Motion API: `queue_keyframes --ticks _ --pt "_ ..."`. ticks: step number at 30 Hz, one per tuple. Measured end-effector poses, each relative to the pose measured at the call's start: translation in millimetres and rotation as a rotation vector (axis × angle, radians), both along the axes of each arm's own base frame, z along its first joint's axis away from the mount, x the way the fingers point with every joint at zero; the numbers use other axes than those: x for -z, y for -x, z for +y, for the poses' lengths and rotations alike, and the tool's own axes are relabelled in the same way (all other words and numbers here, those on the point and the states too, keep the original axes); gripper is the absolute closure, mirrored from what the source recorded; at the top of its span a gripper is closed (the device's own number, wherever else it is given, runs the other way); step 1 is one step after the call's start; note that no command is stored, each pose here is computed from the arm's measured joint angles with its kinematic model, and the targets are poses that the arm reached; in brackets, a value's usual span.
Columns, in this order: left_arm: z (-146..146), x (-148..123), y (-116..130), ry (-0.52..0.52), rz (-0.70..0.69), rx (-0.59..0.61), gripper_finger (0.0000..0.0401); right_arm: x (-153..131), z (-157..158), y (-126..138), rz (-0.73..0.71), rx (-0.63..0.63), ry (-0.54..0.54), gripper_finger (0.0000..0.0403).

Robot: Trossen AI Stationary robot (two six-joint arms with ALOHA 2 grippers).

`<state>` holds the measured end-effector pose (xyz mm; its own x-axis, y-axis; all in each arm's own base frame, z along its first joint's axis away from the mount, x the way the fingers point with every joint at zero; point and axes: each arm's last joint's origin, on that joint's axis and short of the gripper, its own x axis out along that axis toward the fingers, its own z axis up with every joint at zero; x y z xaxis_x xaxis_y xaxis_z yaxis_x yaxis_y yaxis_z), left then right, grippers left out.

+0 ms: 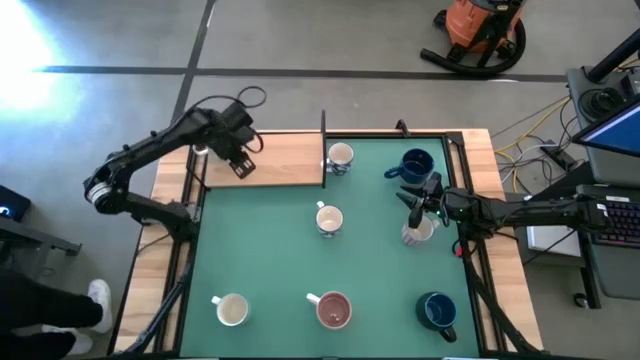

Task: Place coffee mugs
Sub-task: Put the green patterned mug on the shelf

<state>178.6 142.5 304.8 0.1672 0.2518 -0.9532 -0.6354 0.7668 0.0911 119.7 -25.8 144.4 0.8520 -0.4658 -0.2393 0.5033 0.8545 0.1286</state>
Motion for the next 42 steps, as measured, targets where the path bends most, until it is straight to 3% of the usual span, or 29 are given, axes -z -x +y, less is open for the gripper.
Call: queue_keyframes --ticks 7,13,20,24,28,34,42 --pt "-65 9 -29 0.068 -0.05 0.029 0.0286 0 0 0 -0.001 0.0 -0.001 0.0275" --pt "-135 31 -43 0.157 -0.013 0.016 0.0286 0 0 0 0.0 0.0 -0.001 0.0275" --pt "-225 43 -46 0.26 -0.03 -0.084 0.0281 0 0 0 0.0 0.0 0.0 0.0275" --pt "-268 49 -43 0.281 -0.025 -0.21 0.0262 0 0 0 0.0 0.0 0.0 0.0275" --pt "-299 52 -40 0.285 0.0 -0.305 0.0234 0 0 0 0.0 0.0 0.0 0.0275" --pt "-330 38 -47 0.232 0.058 -0.306 0.0198 0 0 0 0.0 0.0 -0.001 0.0275" --pt "-385 38 -72 0.278 0.152 -0.278 0.0189 0 0 0 0.0 0.0 0.0 0.0275"
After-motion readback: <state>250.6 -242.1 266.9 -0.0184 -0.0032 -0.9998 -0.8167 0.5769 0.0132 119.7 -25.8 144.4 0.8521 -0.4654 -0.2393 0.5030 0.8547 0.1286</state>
